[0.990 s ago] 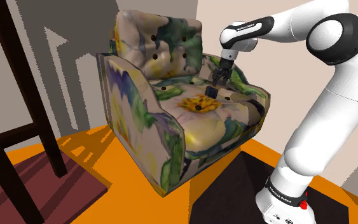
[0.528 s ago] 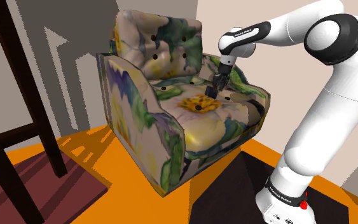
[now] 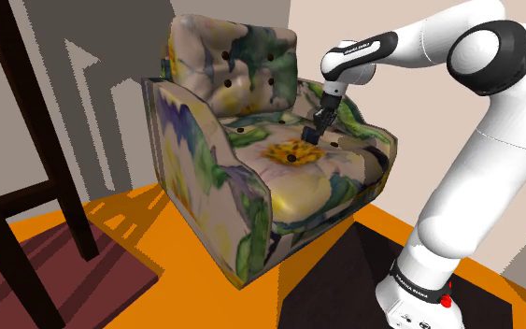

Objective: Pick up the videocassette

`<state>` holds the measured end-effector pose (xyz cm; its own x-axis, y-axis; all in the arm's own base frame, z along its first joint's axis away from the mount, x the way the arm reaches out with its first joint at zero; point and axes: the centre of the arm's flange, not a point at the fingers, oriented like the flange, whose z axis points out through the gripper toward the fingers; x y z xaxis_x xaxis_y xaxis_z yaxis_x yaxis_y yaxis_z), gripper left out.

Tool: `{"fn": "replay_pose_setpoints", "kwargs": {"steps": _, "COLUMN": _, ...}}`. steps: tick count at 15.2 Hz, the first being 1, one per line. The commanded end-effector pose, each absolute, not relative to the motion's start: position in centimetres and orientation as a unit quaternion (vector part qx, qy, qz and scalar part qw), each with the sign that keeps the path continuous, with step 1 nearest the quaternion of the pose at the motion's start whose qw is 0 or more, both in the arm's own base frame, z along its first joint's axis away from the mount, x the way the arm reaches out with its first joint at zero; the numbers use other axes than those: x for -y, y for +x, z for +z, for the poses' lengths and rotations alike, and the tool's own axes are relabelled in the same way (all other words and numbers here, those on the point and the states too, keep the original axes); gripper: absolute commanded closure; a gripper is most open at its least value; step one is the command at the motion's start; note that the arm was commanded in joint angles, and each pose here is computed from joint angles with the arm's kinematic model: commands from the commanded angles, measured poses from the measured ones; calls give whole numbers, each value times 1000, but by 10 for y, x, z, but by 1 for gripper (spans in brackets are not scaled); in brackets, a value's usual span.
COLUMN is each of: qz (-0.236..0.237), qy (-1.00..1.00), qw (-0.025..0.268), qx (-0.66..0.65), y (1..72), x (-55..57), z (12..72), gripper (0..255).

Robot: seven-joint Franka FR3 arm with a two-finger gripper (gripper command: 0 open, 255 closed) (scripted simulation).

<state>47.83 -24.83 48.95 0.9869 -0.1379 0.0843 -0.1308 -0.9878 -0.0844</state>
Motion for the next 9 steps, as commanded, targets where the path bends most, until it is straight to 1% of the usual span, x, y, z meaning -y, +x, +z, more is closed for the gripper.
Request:
{"fn": "replay_pose_setpoints", "kwargs": {"steps": 1, "qz": -45, "qy": -996, "qw": 39, "qx": -67, "y": 479, "x": 248, "z": 489, "gripper": 255}}
{"fn": "replay_pose_setpoints", "kwargs": {"steps": 9, "qz": -45, "qy": -996, "qw": 39, "qx": -67, "y": 479, "x": 248, "z": 531, "gripper": 255}}
